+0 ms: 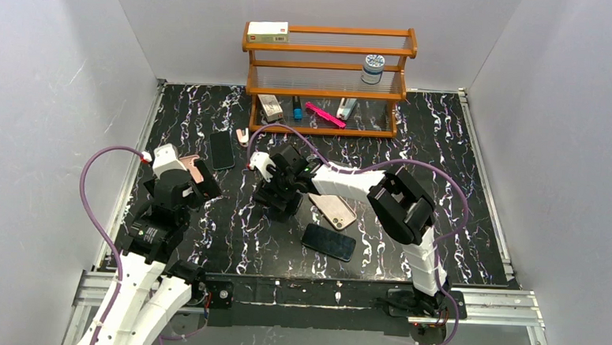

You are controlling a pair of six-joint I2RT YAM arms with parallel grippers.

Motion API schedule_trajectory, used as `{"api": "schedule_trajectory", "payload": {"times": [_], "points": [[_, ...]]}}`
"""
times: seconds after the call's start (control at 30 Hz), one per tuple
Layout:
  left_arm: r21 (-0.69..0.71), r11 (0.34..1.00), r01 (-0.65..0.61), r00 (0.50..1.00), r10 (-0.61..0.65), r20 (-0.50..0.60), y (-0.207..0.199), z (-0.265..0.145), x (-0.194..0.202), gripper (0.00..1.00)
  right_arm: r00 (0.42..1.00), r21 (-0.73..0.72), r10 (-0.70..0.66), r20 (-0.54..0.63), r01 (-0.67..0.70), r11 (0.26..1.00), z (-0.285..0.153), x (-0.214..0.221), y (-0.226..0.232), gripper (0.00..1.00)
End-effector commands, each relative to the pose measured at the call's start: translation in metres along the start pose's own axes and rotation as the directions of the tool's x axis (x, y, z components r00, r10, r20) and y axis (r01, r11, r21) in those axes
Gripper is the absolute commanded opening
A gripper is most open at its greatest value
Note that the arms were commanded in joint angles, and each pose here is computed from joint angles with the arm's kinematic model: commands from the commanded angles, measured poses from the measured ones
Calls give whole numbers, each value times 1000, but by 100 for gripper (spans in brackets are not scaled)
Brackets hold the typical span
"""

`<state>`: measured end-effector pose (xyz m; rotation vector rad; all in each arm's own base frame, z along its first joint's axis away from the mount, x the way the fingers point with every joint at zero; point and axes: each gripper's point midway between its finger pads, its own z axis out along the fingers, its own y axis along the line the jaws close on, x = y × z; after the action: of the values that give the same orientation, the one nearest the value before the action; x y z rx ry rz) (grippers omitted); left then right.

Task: Put the phone into the phone case

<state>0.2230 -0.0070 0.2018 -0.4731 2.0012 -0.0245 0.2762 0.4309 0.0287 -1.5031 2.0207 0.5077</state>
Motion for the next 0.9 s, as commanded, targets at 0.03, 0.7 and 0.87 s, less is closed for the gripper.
{"api": "schedule_trajectory", "payload": {"times": [0.03, 0.7, 0.87], "points": [[-32, 999, 18, 1000, -17, 24, 4, -3, -10, 98, 996, -34, 39, -76, -42, 999, 3, 22, 12, 57], [114, 993, 22, 988, -4, -155, -29, -5, 14, 93, 969, 86, 234, 74, -240, 967, -60, -15, 0, 36], [176, 983, 44, 978, -7, -209, -46, -4, 19, 91, 945, 115, 303, 119, -317, 942, -84, -17, -11, 34]]}}
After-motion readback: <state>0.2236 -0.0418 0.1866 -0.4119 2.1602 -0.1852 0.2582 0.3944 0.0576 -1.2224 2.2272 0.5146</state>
